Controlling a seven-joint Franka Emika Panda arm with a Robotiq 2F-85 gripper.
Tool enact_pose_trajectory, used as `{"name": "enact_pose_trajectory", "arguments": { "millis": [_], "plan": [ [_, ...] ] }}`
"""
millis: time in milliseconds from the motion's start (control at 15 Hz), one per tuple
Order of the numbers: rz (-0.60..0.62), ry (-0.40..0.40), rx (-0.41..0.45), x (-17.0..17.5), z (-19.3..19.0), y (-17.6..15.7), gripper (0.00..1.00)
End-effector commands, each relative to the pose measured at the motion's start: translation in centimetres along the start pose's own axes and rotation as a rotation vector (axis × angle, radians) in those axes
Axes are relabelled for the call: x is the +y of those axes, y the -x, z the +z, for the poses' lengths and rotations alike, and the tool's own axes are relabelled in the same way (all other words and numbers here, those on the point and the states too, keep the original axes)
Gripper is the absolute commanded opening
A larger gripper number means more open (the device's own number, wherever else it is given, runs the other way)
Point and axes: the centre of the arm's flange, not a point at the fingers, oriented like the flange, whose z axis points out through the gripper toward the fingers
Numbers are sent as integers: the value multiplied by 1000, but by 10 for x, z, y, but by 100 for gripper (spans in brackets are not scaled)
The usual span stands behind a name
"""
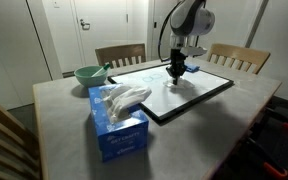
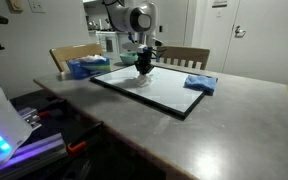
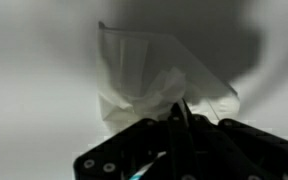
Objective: Pick up the wipe and rub the white board
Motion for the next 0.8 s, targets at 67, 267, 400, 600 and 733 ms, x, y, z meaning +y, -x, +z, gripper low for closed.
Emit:
{"name": "enact_pose_trajectory", "arguments": {
  "millis": [67, 267, 400, 600, 733],
  "plan": [
    [135, 42, 100, 49, 24, -13, 0],
    [156, -49, 80, 44, 21, -23, 0],
    [139, -92, 29, 35, 19, -22, 0],
    [102, -142, -79, 17, 17, -11, 0],
    [97, -150, -152, 9, 16, 0, 0]
  ]
}}
